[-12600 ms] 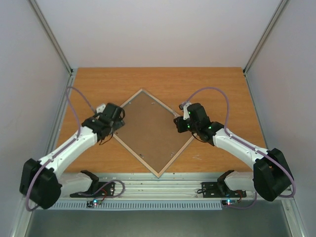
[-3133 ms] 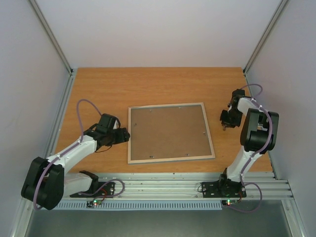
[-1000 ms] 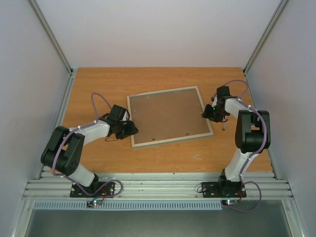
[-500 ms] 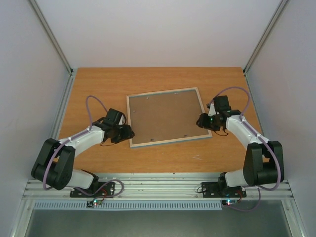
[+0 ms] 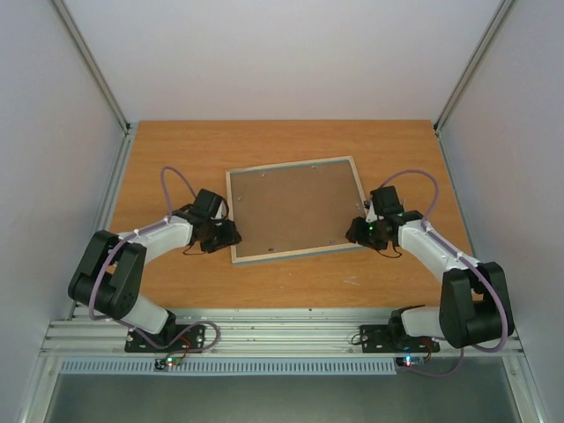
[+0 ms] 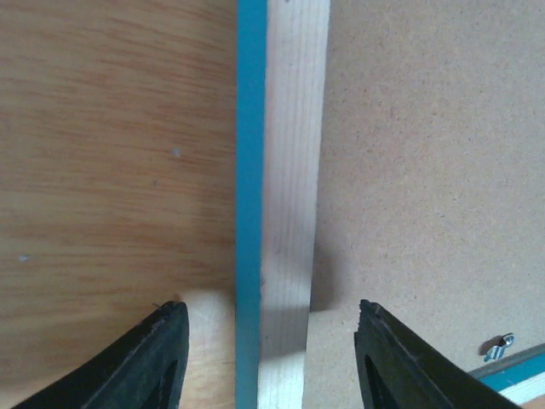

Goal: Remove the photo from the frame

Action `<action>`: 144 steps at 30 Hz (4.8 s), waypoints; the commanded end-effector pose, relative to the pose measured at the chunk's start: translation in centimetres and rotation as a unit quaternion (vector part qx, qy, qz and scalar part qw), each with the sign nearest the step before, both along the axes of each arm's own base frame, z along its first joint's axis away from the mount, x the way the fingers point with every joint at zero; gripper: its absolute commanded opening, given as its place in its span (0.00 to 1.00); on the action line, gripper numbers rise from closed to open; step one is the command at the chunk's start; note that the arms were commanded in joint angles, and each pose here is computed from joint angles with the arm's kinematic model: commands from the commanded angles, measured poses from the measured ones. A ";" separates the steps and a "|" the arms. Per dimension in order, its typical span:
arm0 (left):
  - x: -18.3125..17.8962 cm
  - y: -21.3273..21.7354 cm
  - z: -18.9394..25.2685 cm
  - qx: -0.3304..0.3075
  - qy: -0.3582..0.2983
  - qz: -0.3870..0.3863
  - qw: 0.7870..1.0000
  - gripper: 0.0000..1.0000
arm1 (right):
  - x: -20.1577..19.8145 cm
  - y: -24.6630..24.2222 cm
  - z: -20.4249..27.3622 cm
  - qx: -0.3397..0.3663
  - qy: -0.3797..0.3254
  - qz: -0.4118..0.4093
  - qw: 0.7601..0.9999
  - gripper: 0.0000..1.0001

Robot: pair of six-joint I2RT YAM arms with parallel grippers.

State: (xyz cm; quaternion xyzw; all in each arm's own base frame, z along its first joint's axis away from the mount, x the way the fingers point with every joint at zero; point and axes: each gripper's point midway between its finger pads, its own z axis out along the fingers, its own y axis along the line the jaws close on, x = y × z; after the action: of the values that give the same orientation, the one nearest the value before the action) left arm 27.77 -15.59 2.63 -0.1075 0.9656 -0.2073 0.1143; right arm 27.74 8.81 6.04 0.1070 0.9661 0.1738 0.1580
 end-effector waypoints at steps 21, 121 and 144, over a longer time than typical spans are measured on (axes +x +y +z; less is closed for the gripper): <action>0.2 0.6 1.3 -0.005 -0.053 0.007 0.999 0.07 | -4.1 15.0 2.3 -0.133 -0.202 0.325 0.914 0.56; 0.0 8.7 17.7 -0.243 -0.254 0.210 0.912 0.98 | -3.4 26.7 15.4 -0.320 -0.563 0.326 0.689 0.01; -0.9 5.5 14.4 -0.264 -0.231 0.164 0.922 0.99 | -2.6 32.0 28.2 0.028 -0.644 0.147 0.750 0.01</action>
State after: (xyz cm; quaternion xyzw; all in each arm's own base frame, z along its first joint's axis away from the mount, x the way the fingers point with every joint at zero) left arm 26.47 -9.50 16.86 -0.2588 0.7931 -0.4490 0.3201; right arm 24.80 40.78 29.04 -0.3048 0.6530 0.0961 0.6866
